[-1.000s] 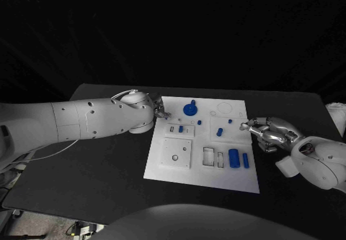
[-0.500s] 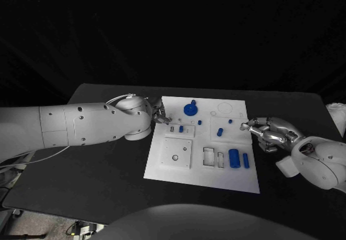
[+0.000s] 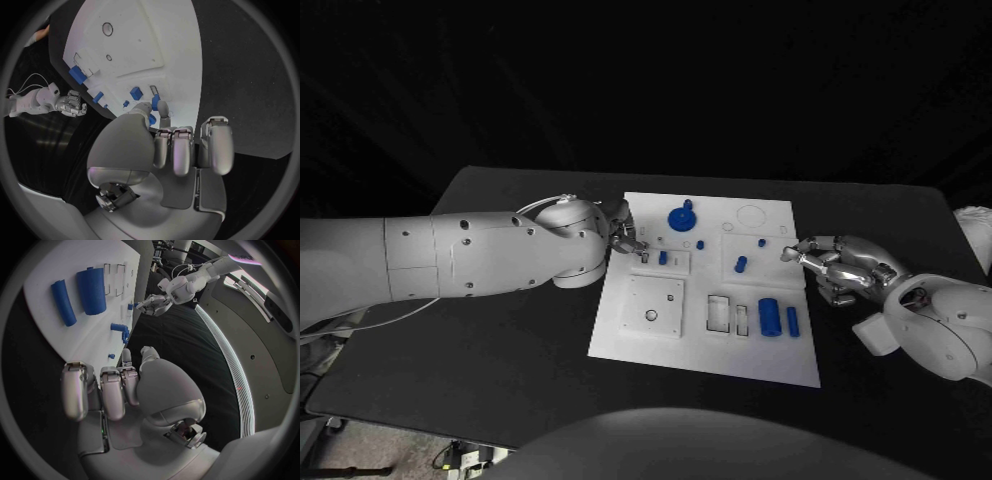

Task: Assemble the parts on the task board

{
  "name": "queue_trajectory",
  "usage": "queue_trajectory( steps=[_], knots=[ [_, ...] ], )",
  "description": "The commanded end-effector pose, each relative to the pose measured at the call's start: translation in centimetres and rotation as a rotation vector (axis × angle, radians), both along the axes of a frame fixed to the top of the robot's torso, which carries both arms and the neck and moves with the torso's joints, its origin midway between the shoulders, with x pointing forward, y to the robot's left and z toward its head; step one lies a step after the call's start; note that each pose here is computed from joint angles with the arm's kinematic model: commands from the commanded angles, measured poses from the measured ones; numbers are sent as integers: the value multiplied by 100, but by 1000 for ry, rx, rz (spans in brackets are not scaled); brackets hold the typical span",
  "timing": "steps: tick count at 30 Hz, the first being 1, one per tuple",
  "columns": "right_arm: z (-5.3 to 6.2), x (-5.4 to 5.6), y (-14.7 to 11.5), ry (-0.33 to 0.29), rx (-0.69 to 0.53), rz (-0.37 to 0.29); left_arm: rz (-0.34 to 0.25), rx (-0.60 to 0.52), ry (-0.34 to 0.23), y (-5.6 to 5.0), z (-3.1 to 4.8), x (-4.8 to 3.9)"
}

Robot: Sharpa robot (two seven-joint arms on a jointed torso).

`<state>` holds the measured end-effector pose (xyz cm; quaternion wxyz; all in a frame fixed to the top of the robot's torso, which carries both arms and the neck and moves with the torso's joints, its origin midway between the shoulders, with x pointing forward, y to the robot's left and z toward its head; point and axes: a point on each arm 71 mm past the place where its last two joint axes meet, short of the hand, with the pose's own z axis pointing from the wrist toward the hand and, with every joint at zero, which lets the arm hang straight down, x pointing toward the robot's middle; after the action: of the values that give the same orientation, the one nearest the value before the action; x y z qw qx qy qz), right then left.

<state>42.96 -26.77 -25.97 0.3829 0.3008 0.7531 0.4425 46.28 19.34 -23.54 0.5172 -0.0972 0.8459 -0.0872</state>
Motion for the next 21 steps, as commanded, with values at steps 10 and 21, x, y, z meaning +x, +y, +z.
queue_trajectory(
  steps=[10,21],
  knots=[
    [-8,-15,12,2,3,19,-9,3,8,-49,-55,-25],
    [-21,-17,6,4,2,17,-12,0,16,-73,-77,-31]
  ],
)
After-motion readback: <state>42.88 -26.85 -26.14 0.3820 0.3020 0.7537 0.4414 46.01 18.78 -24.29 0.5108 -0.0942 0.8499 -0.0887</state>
